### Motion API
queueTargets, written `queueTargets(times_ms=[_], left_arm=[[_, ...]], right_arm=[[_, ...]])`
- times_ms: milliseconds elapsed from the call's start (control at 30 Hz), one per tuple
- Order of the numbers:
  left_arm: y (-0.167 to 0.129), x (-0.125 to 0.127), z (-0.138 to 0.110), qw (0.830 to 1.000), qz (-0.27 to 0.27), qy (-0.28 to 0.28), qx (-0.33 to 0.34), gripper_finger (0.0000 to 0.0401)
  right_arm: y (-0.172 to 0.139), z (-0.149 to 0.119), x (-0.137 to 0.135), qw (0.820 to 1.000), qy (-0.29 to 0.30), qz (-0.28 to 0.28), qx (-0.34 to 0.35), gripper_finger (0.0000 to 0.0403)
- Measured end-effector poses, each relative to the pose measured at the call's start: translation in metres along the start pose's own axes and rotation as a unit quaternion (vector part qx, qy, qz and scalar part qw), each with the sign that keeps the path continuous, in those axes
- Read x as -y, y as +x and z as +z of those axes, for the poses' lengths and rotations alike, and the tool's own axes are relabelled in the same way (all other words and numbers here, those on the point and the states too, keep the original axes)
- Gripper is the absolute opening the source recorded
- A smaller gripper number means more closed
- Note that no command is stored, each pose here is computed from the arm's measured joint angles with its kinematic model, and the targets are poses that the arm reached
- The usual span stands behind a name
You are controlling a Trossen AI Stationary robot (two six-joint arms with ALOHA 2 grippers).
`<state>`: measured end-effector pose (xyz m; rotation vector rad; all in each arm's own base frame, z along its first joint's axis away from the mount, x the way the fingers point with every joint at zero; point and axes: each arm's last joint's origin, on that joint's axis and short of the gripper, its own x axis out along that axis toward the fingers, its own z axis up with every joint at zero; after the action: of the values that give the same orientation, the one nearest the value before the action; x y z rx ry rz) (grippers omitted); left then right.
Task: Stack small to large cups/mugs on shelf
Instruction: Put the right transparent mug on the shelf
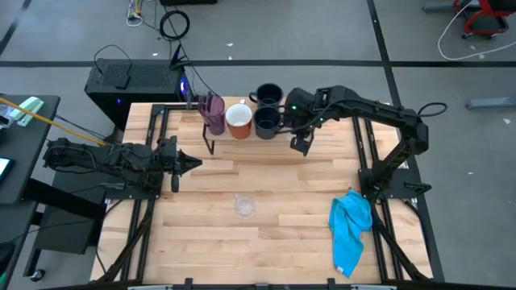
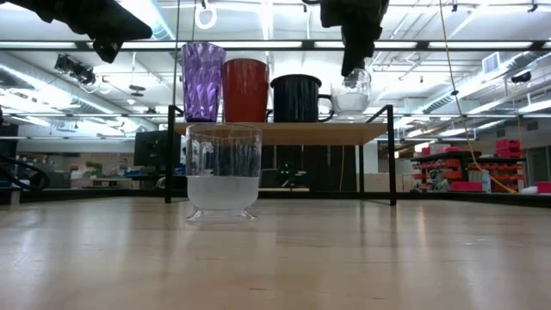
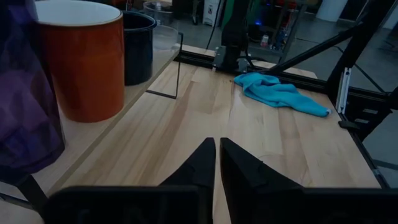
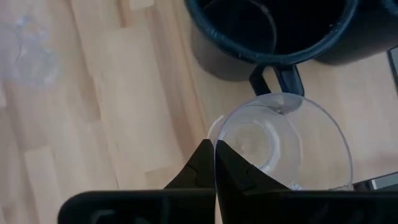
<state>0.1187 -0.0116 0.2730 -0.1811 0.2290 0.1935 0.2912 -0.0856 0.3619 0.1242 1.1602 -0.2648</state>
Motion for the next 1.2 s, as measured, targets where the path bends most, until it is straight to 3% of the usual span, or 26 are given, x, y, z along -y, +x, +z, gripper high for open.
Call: queueTargets(times_ms=[433, 967, 1200], left_arm=[[0.000, 0.000, 0.000, 1.000, 0.000, 0.000, 0.001, 0.0038], [0.000, 0.000, 0.000, 1.000, 0.000, 0.000, 0.000, 0.0040], [0.000, 0.000, 0.000, 1.000, 0.000, 0.000, 0.000, 0.0033]], right_arm=[[0.016, 0.008, 0.004, 1.000, 0.017, -0.004, -0.009, 0.0000], [0.015, 0.006, 0.008, 0.999, 0.044, -0.014, -0.015, 0.0012], [0.015, 0.005, 0.008, 0.999, 0.044, -0.014, -0.017, 0.0052]])
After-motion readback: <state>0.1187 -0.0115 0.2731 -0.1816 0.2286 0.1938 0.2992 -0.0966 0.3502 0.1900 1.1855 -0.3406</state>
